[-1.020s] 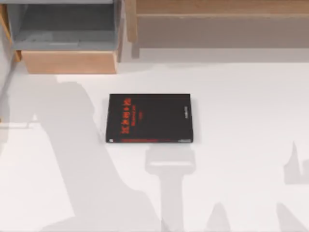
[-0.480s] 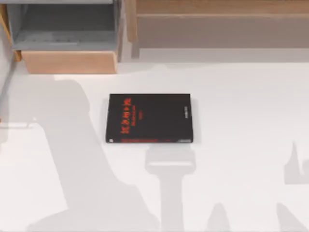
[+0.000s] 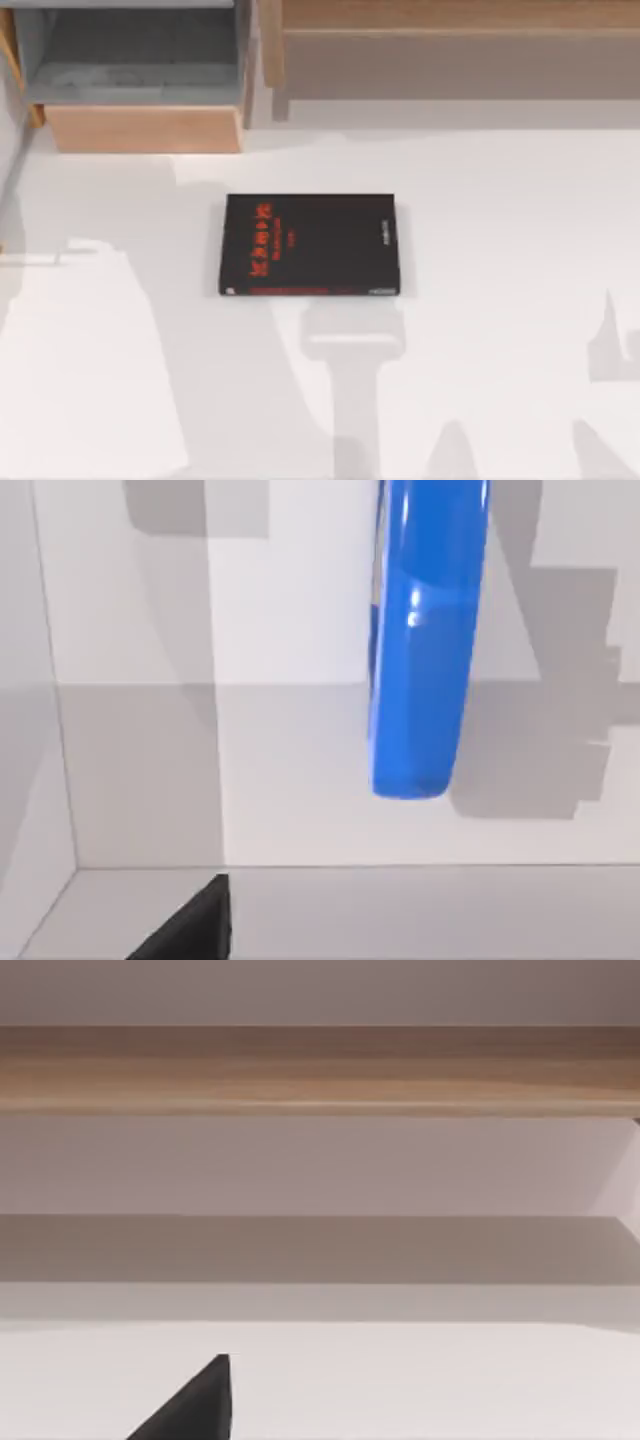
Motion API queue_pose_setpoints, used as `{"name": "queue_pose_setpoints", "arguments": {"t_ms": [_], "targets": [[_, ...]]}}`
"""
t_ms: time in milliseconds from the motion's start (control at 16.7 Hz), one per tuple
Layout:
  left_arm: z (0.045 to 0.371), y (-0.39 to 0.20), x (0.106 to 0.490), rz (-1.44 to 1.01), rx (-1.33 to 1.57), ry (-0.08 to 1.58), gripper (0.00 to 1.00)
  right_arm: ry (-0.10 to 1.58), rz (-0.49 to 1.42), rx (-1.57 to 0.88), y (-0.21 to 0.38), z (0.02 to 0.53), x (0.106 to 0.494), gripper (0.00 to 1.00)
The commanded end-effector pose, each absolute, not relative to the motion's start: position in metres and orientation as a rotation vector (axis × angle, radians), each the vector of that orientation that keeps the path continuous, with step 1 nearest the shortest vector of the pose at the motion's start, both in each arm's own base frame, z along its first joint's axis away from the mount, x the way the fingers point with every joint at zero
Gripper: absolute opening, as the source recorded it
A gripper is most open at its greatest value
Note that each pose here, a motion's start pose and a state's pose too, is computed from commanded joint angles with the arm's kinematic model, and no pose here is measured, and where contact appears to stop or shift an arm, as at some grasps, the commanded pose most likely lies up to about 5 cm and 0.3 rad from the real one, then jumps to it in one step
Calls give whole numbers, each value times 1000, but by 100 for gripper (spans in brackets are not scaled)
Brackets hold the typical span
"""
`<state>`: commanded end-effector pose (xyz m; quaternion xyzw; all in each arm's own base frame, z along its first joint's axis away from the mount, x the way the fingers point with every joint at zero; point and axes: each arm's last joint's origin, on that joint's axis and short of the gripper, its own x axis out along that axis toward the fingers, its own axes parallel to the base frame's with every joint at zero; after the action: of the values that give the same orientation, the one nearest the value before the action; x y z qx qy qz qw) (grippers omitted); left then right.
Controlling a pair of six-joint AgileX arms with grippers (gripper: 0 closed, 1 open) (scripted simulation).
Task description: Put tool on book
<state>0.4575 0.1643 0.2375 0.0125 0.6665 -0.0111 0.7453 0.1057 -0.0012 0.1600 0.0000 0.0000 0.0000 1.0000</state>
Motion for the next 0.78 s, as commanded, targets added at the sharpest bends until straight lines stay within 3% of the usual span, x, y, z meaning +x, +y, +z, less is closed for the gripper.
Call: {"name": "queue_pose_setpoints", "arguments": {"t_ms": [360, 540, 780], "targets": [[252, 157, 449, -24, 37, 1461, 100, 0, 0, 0, -1, 160, 106, 100], [233, 163, 456, -22, 34, 1457, 100, 0, 0, 0, -1, 160, 106, 100], [182, 176, 471, -17, 20, 1464, 100, 0, 0, 0, -1, 160, 106, 100]]}}
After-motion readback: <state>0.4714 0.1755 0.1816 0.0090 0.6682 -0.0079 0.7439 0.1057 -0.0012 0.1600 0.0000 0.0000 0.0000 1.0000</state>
